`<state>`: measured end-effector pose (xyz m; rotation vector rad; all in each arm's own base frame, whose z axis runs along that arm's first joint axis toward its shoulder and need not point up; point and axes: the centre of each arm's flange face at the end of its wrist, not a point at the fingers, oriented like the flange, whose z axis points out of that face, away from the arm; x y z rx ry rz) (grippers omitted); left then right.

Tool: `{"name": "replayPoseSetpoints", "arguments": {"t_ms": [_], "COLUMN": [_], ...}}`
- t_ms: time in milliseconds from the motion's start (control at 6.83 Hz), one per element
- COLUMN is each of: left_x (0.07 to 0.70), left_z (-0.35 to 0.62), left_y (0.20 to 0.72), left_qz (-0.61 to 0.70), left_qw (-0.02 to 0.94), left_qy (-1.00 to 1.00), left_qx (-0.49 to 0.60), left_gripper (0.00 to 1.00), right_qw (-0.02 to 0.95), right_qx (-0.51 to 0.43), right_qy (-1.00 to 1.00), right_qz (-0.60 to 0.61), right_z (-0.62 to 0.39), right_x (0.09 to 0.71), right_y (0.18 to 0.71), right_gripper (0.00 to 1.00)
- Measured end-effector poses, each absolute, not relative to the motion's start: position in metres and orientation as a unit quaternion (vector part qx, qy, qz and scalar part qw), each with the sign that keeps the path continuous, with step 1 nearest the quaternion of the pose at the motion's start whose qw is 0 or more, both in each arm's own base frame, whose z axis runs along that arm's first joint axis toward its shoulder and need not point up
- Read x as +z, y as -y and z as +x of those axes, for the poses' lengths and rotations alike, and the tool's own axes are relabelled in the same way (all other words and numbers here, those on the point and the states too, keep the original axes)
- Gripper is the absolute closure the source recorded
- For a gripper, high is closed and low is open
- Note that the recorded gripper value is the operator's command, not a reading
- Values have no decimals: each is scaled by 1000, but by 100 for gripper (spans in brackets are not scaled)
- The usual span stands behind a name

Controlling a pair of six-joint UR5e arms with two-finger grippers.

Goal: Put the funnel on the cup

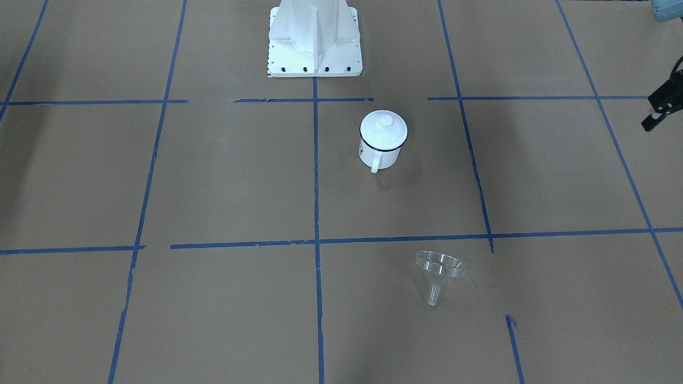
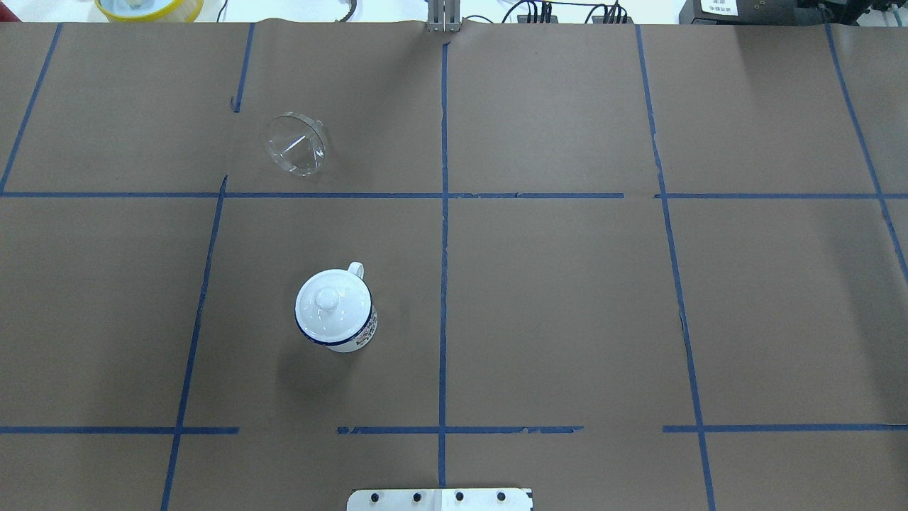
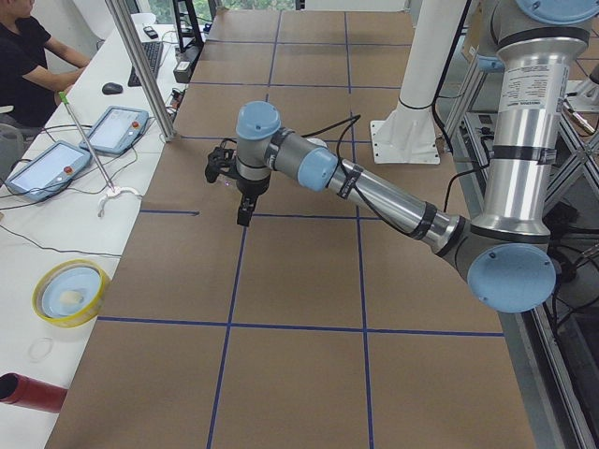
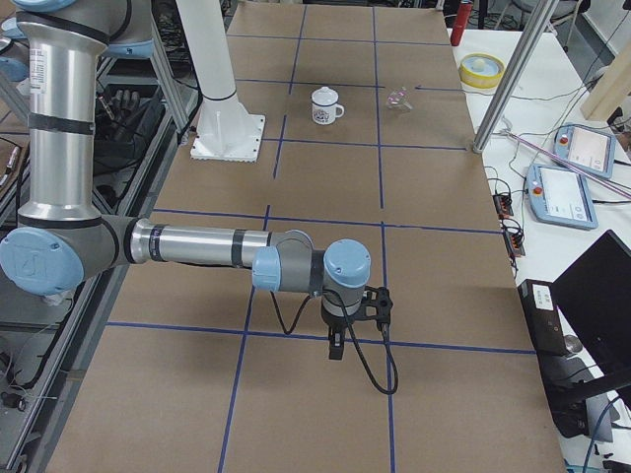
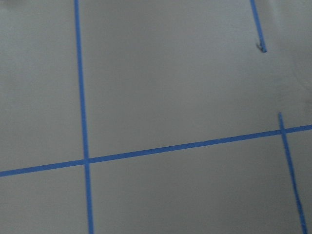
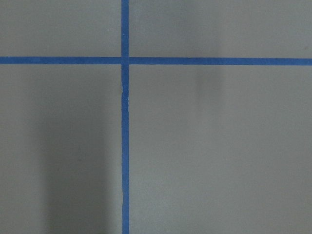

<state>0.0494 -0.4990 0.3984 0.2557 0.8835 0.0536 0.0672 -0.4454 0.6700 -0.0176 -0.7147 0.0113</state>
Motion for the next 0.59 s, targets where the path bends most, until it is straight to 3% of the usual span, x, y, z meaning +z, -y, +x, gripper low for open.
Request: {"name": "replayPoseSetpoints", "arguments": {"t_ms": [585], "left_x": [300], "left_z": [194], "left_y": [487], "left_qz": [111], "left_qw": [891], "left_qy": [-440], "left_qx": [9], "left_gripper": [0], "right_qw": [937], "right_qx": [6], "right_qy": [350], "right_qz": [-9], "right_z": [67], "right_x": [670], "right_y": [445], "right_gripper": [0]}}
